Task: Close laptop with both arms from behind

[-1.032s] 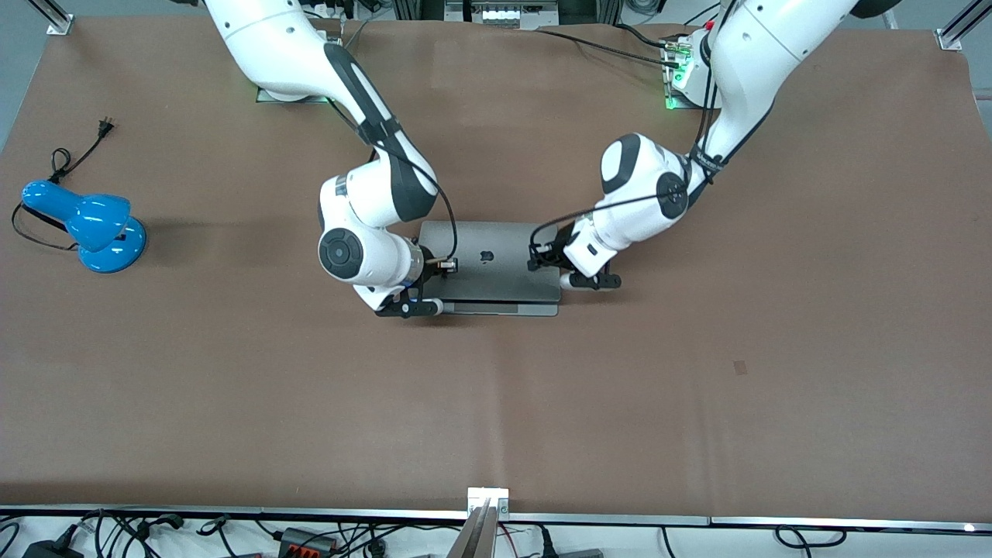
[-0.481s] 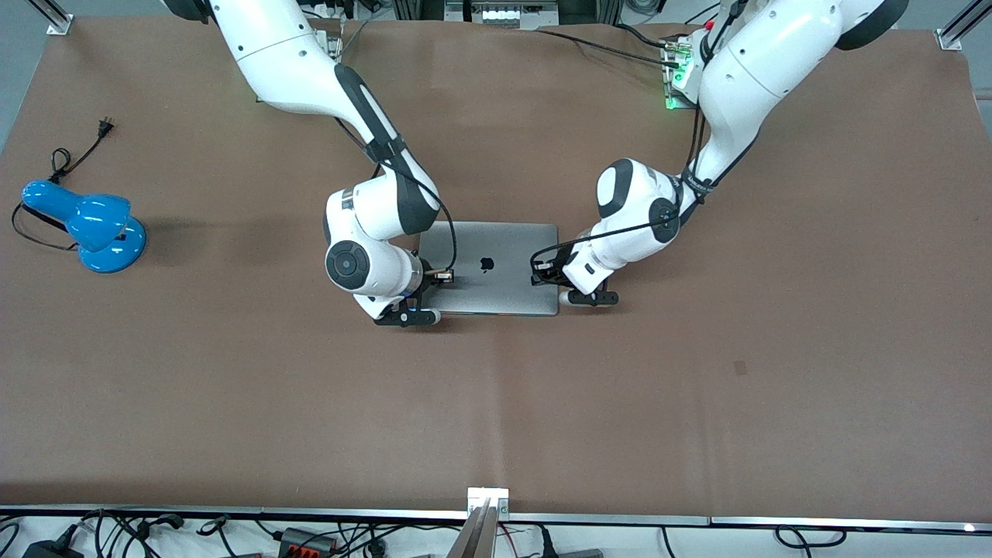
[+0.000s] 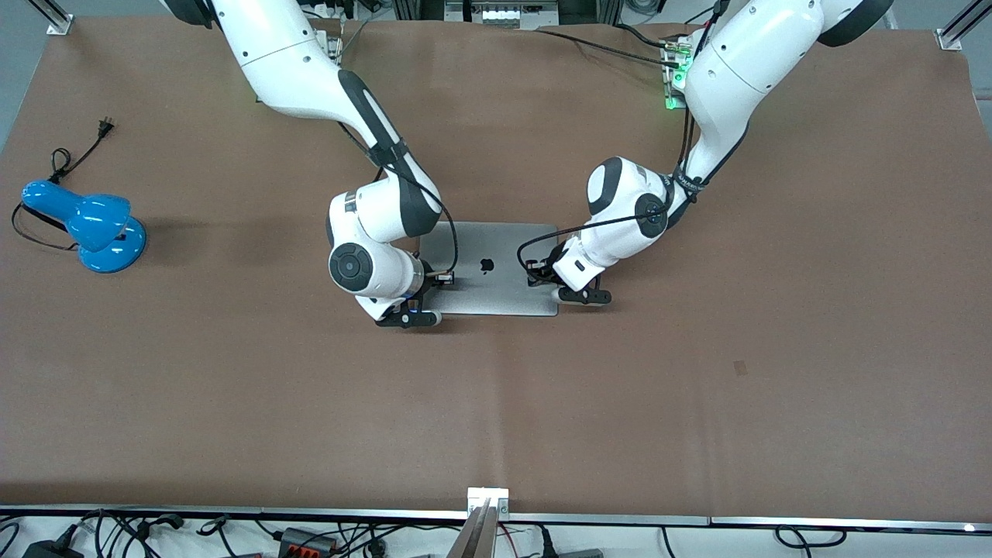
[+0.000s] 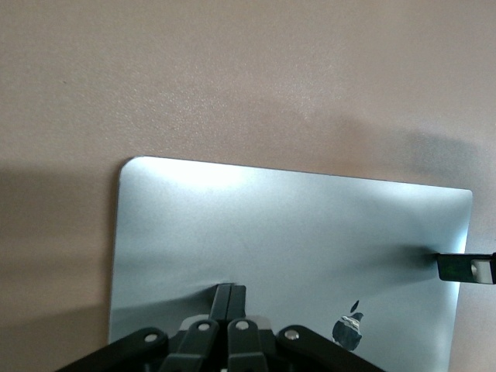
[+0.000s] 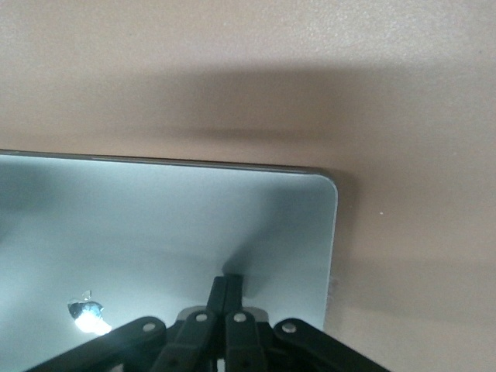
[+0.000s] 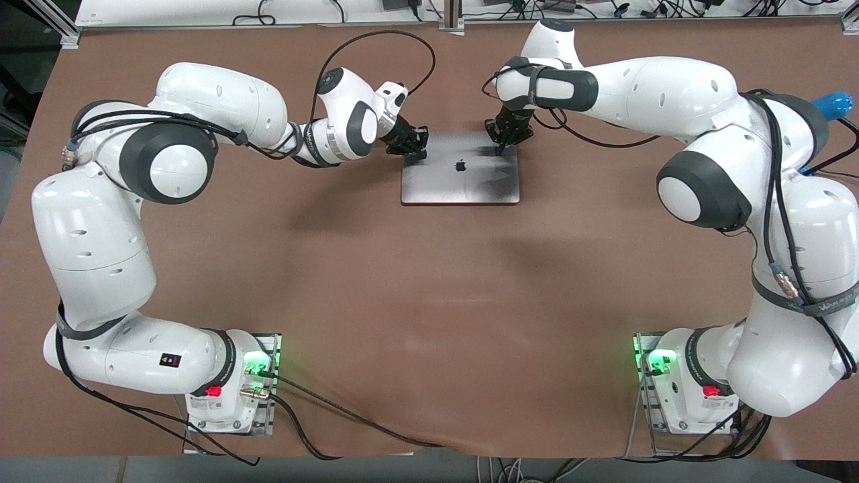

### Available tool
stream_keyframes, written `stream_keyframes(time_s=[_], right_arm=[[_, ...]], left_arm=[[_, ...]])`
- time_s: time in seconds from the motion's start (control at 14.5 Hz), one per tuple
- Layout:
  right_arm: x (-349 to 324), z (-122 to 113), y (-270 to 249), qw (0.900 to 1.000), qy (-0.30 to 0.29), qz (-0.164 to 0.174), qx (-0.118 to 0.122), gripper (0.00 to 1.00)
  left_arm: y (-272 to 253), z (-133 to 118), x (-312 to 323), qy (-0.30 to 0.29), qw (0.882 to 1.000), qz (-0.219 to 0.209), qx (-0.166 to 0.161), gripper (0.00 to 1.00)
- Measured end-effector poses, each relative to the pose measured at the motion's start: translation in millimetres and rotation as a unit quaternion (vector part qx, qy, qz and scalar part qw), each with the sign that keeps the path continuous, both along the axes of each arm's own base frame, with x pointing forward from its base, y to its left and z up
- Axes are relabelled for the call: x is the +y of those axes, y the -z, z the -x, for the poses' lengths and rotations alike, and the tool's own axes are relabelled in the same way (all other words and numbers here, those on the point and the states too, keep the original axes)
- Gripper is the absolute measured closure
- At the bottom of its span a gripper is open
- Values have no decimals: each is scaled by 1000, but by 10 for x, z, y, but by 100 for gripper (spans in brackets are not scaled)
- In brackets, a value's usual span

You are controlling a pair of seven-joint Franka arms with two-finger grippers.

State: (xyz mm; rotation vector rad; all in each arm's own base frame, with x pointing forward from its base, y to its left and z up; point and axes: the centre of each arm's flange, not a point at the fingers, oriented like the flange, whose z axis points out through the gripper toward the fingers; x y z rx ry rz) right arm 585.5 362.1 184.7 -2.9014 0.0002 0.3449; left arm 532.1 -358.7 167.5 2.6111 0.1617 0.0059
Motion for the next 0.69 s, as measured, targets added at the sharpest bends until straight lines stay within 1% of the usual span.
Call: stream_keyframes(time_s=[0.21, 0.41, 0.48, 0.69], right_arm=[[7, -10, -13, 1000, 0, -1, -2, 99], [-16, -111, -140, 1000, -4, 3, -21, 99], [-33, -152, -232, 1000, -5, 3, -26, 99], [-180, -236, -560, 1000, -4, 8, -25, 99]], left_arm=[[-3, -1, 1, 0, 1000, 0, 0, 99], [-18, -22, 14, -1, 1000, 0, 0, 99], [-31, -33, 19, 1, 1000, -1, 3, 99], [-200, -66, 24, 12, 1000, -2, 23, 99]])
